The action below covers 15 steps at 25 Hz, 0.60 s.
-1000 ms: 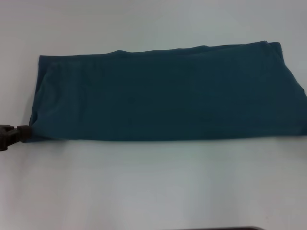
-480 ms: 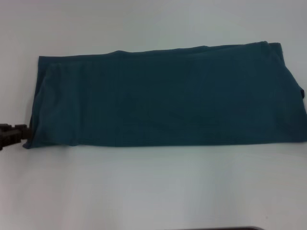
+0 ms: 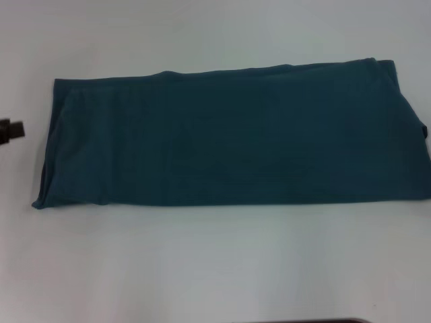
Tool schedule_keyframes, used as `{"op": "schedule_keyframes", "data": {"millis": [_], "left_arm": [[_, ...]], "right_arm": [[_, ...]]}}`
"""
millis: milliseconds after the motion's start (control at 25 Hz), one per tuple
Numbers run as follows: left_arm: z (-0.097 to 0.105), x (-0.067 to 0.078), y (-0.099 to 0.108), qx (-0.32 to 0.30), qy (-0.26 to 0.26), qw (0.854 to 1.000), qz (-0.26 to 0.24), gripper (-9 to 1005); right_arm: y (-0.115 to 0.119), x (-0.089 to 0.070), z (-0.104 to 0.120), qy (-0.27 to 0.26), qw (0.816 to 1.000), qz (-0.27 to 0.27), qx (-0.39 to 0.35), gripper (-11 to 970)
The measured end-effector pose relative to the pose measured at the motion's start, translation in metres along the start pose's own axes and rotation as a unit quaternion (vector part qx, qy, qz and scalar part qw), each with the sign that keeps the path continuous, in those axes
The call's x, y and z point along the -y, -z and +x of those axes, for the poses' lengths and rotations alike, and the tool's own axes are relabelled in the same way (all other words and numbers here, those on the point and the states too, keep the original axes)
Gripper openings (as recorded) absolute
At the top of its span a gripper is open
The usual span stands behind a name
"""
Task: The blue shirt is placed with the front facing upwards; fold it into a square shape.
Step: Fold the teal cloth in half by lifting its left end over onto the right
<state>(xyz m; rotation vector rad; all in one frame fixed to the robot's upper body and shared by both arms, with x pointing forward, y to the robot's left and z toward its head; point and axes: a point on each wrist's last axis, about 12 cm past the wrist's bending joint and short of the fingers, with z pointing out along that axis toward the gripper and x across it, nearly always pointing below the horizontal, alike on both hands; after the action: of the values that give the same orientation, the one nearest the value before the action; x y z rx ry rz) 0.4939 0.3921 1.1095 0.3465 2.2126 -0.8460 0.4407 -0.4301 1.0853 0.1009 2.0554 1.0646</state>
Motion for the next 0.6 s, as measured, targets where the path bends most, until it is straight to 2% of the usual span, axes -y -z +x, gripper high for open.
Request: {"op": "schedule_keyframes", "data": {"millis": [80, 160, 200, 320, 520, 600], "left_arm": [[-0.003, 0.000, -0.003, 0.007, 0.001, 1.000, 0.000, 282], [-0.010, 0.002, -0.015, 0.019, -0.003, 1.000, 0.001, 467], [-0.011, 0.002, -0.019, 0.022, -0.003, 1.000, 0.000, 500], [-0.013, 0.006, -0.034, 0.026, -0.002, 1.000, 0.005, 598], [-0.004, 0.009, -0.054, 0.027, 0.005, 1.000, 0.012, 738], [0.001, 0.008, -0.060, 0.024, 0.011, 1.000, 0.012, 788]], "right_arm": [[-0.005, -0.002, -0.005, 0.013, 1.000, -0.007, 0.006, 543], [-0.011, -0.004, -0.009, 0.024, 1.000, -0.014, 0.010, 570], [-0.014, -0.004, -0.010, 0.028, 0.999, -0.017, 0.012, 583], [-0.024, -0.005, -0.014, 0.032, 0.999, -0.018, 0.016, 784], [-0.043, 0.000, -0.011, 0.025, 0.999, -0.014, 0.027, 852], [-0.051, -0.001, -0.010, 0.028, 0.999, -0.018, 0.031, 852]]}}
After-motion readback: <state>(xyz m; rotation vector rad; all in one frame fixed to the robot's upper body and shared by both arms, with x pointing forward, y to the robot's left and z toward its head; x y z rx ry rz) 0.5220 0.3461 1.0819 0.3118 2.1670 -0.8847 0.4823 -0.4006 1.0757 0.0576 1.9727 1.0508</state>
